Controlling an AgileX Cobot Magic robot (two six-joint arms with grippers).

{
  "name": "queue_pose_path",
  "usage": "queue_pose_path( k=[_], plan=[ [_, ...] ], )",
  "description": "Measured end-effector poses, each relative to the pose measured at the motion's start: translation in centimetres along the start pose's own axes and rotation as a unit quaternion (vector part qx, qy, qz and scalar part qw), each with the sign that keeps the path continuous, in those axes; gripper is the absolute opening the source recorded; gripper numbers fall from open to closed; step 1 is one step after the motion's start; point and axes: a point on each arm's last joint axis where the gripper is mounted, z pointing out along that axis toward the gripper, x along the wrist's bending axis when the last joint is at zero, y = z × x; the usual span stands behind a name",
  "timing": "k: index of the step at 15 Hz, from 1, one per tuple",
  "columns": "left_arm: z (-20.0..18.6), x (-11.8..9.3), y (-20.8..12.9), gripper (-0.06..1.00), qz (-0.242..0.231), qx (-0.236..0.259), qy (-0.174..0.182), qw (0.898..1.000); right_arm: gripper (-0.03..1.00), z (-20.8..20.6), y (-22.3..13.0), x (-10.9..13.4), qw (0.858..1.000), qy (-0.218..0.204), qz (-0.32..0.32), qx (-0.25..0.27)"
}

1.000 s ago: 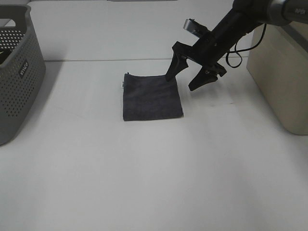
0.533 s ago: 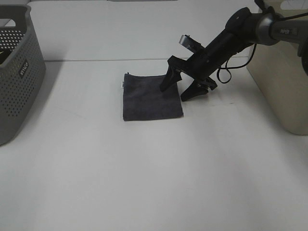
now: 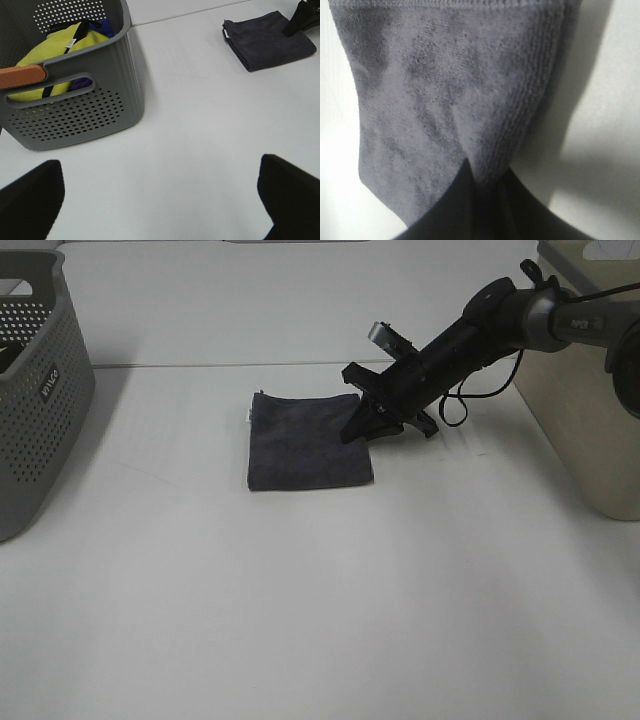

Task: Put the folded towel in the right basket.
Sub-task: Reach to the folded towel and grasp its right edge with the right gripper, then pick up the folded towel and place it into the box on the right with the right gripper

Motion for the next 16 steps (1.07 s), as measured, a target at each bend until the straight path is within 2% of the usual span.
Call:
queue_pose_path(
  k=[4, 8, 12, 16],
  plan=[
    [0.0, 0.0, 0.0, 0.99, 0.000, 0.000, 0.000, 1.000, 0.04, -1.6, 0.5, 1.4, 1.000, 0.005, -0.018, -0.007],
    [0.0, 0.0, 0.0, 0.99, 0.000, 0.000, 0.000, 1.000, 0.04, -7.4, 1.4, 5.6, 0.996, -0.016, -0.083, -0.041],
    [0.0, 0.0, 0.0, 0.99, 0.000, 0.000, 0.000, 1.000, 0.04, -16.1, 0.9, 10.6, 0.979, -0.103, -0.150, -0.094],
    [0.0, 0.0, 0.0, 0.99, 0.000, 0.000, 0.000, 1.000, 0.04, -24.9, -1.6, 14.9, 0.951, -0.201, -0.172, -0.162]
  ],
)
